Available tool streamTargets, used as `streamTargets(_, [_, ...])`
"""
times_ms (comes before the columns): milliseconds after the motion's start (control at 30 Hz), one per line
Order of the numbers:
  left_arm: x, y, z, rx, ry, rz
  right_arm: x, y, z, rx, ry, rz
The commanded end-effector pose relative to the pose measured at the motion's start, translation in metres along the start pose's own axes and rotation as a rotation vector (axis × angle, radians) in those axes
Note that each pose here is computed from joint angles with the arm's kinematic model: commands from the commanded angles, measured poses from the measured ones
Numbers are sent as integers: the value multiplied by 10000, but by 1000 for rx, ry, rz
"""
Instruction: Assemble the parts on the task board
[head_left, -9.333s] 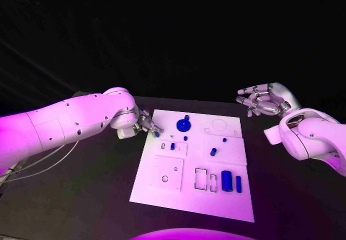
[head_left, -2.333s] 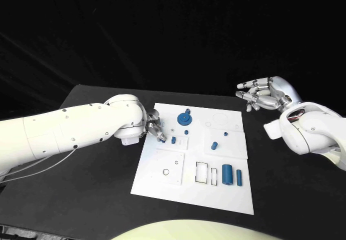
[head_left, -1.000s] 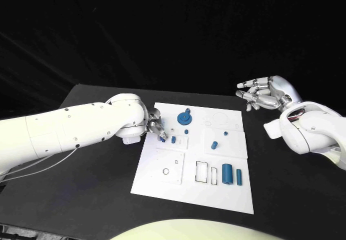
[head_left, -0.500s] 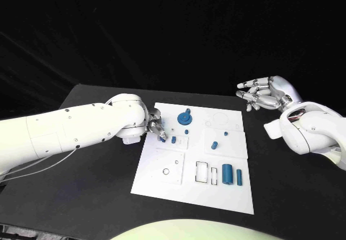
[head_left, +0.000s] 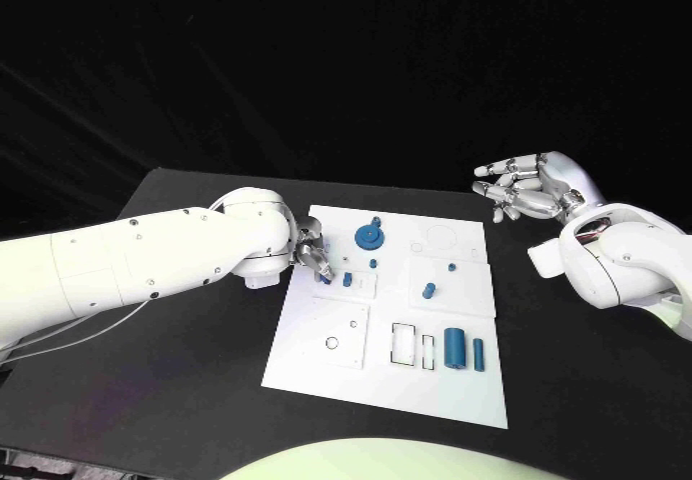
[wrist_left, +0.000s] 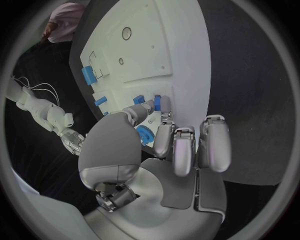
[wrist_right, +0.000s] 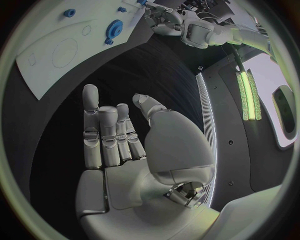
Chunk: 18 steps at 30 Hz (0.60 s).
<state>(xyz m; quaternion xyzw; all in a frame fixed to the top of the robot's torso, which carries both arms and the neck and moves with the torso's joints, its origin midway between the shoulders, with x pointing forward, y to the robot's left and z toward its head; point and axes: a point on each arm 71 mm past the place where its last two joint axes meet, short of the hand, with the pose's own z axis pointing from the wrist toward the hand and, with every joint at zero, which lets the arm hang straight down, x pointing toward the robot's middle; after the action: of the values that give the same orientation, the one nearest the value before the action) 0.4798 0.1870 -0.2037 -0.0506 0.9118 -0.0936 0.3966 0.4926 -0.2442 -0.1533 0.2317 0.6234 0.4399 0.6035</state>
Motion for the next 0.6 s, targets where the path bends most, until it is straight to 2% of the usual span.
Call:
streamTargets(33, [73, 18, 20, -19, 20, 26, 14, 13, 1, -15, 12, -3])
streamTargets(367, [78, 15, 12, -18, 25, 34, 17, 15, 1, -15, 13, -2])
streamTargets(600, [92, -17, 17, -12, 38, 77, 15, 14, -1, -15, 13, -2])
